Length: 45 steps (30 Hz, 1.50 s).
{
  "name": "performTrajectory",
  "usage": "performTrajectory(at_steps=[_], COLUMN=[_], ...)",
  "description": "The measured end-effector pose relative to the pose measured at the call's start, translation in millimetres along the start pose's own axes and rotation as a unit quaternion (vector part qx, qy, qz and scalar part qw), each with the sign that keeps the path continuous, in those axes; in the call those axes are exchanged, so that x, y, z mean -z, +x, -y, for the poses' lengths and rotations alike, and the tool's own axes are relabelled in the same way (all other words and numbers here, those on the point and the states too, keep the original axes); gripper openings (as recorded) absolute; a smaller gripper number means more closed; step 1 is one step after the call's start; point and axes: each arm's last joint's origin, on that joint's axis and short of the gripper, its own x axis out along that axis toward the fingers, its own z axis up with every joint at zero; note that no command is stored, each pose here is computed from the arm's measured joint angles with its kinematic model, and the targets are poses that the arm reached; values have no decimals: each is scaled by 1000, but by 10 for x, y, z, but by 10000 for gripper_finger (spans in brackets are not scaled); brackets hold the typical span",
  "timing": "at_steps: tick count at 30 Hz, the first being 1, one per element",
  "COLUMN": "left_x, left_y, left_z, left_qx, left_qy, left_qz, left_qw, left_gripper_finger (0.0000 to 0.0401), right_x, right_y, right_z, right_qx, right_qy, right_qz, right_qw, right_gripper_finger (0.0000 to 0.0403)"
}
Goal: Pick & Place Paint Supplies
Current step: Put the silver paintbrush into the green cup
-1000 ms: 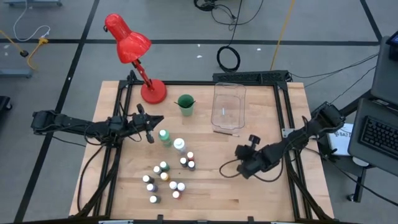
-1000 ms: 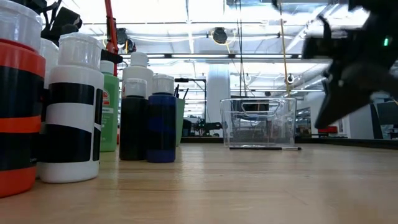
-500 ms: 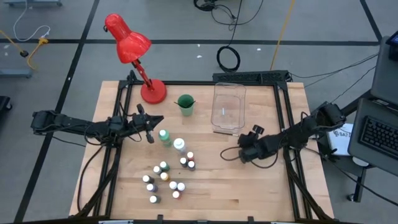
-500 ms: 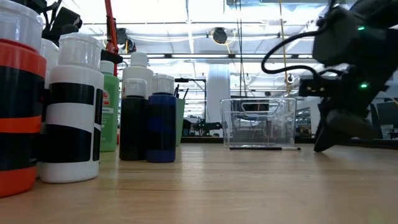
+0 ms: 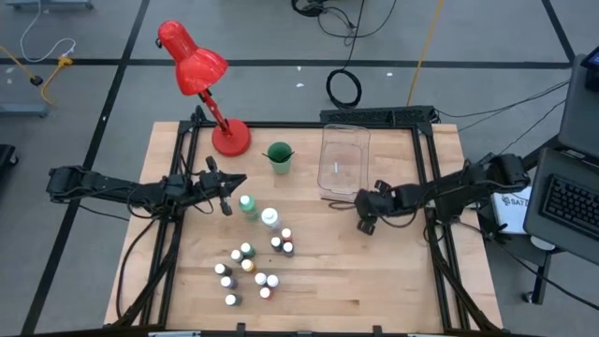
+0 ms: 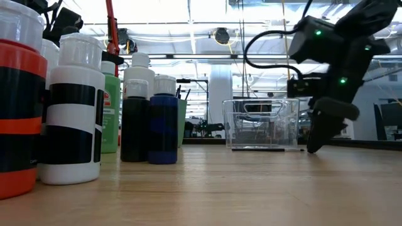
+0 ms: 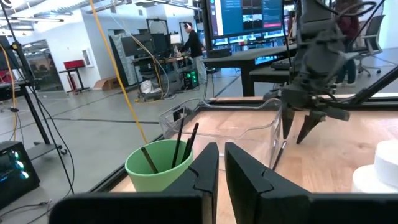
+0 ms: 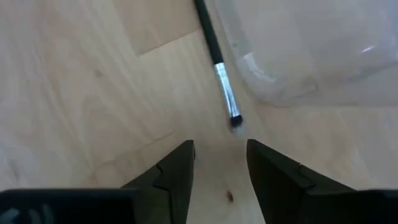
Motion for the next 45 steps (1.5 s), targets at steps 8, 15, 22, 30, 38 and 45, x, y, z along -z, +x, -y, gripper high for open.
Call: performTrajectory(at_steps=[8,15,22,30,38,45], left_x=[0,-1,-1,-1,-1,-2], left_y=[0,0,0,0,0,0], left_z=[0,0,0,0,0,0], left_qx=[0,0,0,0,0,0], left_qy=[-1,-1,-1,-1,-1,-1], left_qz=[0,0,0,0,0,1], left_qw=[1000,1000,1000,1000,1000,1000], left_gripper_finger=[33,33,33,33,33,33], right_x=[-59,5,57,144,302,378], right_y=[72,134,157,146,97,49], right_z=[142,157,158,89,-43,-185], right_qx=[-16,-33,-54,-94,-85,-101], right_qy=[17,7,8,5,9,-10], right_qz=[12,34,25,-20,-61,-59], right_qw=[1000,999,998,995,994,993], right_gripper_finger=[142,123,82,7,3,2])
